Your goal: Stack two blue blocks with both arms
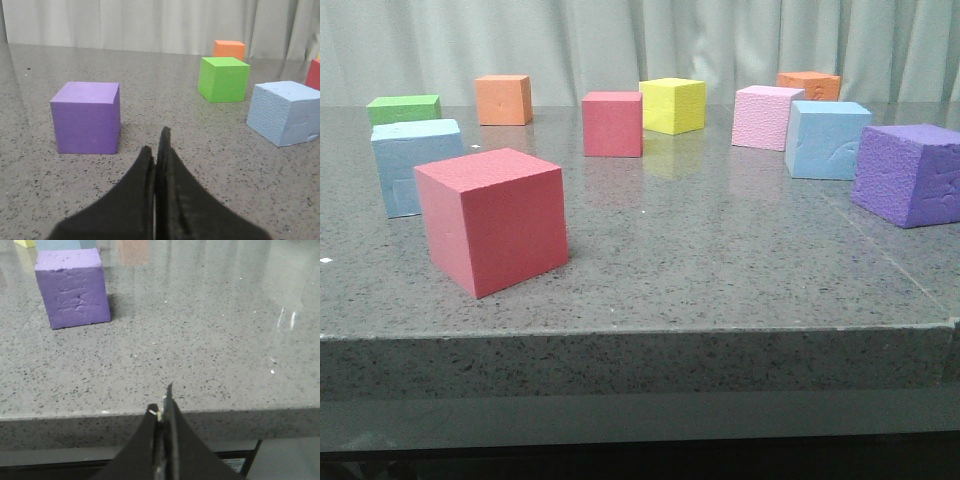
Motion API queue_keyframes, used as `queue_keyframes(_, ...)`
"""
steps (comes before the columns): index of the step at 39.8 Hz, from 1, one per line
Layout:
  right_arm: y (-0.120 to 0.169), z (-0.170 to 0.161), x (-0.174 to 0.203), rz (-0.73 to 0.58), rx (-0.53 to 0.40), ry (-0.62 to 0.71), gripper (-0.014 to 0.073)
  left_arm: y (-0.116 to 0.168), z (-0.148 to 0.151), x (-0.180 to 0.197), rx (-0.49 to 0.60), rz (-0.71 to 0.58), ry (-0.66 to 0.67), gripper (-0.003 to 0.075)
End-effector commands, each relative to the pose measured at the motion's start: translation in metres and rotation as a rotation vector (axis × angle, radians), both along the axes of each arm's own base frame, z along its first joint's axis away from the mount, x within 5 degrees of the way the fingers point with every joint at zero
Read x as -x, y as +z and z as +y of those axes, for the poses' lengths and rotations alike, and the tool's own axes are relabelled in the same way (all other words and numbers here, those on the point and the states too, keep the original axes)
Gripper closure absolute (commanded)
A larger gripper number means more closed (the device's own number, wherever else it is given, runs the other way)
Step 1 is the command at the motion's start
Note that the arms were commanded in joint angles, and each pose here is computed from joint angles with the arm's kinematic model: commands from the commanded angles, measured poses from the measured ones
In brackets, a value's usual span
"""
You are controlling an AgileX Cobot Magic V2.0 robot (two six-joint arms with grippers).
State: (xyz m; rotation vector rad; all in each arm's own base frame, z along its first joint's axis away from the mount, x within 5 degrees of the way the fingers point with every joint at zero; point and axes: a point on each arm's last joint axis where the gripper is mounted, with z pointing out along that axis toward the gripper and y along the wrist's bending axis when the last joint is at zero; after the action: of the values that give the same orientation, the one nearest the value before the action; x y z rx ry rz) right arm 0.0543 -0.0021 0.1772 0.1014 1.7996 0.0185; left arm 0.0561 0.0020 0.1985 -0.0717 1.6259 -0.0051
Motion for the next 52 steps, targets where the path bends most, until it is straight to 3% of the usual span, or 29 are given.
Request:
queue_keyframes(1,0.0095,-0.0005,-0.0001,-0.097,0.017,-0.005,0.0655,0.0078,0.0005,0.0011,0.006,-0.101,0.007,0.0741)
queue_keyframes(39,0.0097,-0.0005,-0.0001,-0.099,0.017,-0.006,0.0655,0.0078,0.0005,0.0011,0.006,-0.101,0.007,0.0741)
queue_keyframes(52,0.0192,-0.0008,-0.0009,-0.203,0.023,-0.008,0.0655,0.0122,0.0007,0.0014,0.004,-0.149,0.010,0.0741)
